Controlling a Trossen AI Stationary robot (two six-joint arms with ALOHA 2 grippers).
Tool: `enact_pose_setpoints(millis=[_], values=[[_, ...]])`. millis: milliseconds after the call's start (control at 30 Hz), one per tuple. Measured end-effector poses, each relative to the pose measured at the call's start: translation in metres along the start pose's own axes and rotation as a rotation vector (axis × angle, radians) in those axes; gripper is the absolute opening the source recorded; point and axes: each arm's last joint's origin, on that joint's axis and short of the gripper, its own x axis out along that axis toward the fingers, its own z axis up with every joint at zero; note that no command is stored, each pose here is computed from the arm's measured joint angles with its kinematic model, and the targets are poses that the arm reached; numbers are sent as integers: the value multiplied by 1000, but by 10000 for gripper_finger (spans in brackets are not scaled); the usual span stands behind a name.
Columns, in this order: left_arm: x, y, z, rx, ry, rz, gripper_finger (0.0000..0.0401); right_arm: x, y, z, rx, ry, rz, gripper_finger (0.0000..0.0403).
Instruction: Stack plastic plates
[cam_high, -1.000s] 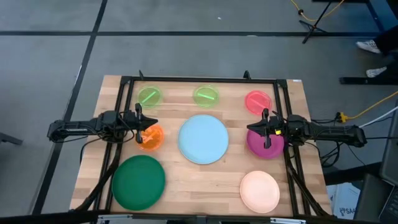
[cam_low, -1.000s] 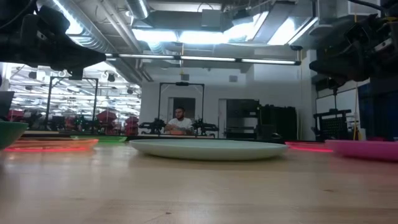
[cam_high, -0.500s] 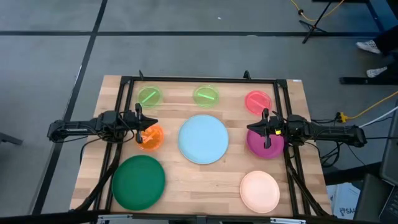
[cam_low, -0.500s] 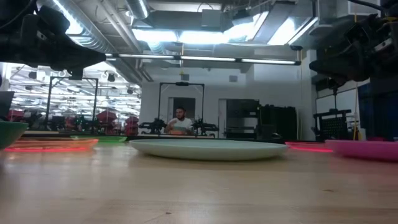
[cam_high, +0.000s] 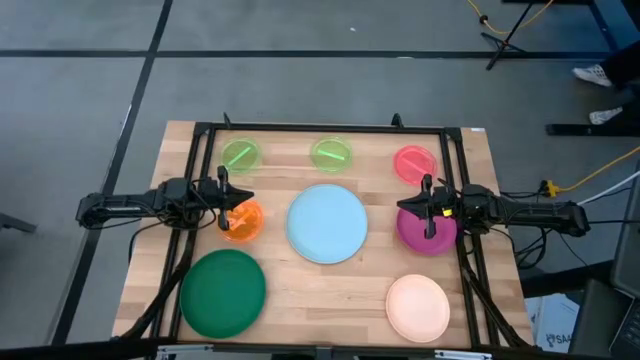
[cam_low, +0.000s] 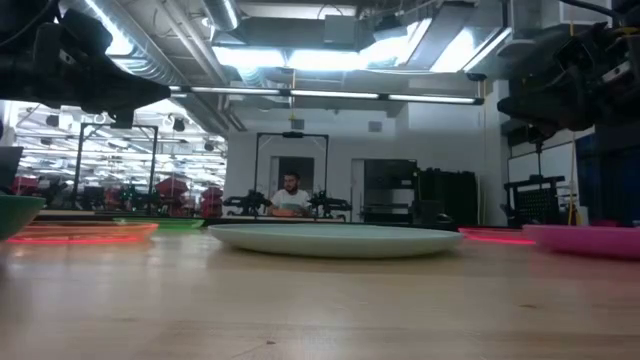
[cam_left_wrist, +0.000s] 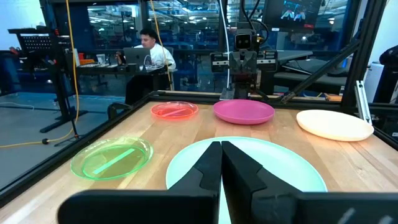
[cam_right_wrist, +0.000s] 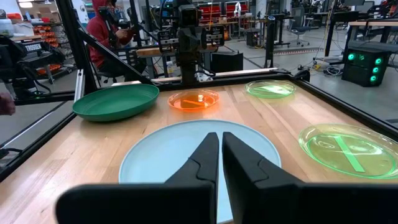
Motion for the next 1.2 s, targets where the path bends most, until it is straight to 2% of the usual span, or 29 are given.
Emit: enact_pose_setpoints(millis=[433, 600, 900, 1200], values=[[0, 0, 0, 0, 0, 0, 5, 0, 0, 0, -1, -3, -2, 17], [0, 0, 0, -5, 0, 0, 5, 0, -3, 1, 7, -20, -109, 17], [0, 0, 5, -22, -56, -5, 5, 0, -4, 3, 27, -36, -148, 17], [-1, 5, 10, -16, -105, 185, 5, 2, -7, 0, 56, -18, -235, 17]])
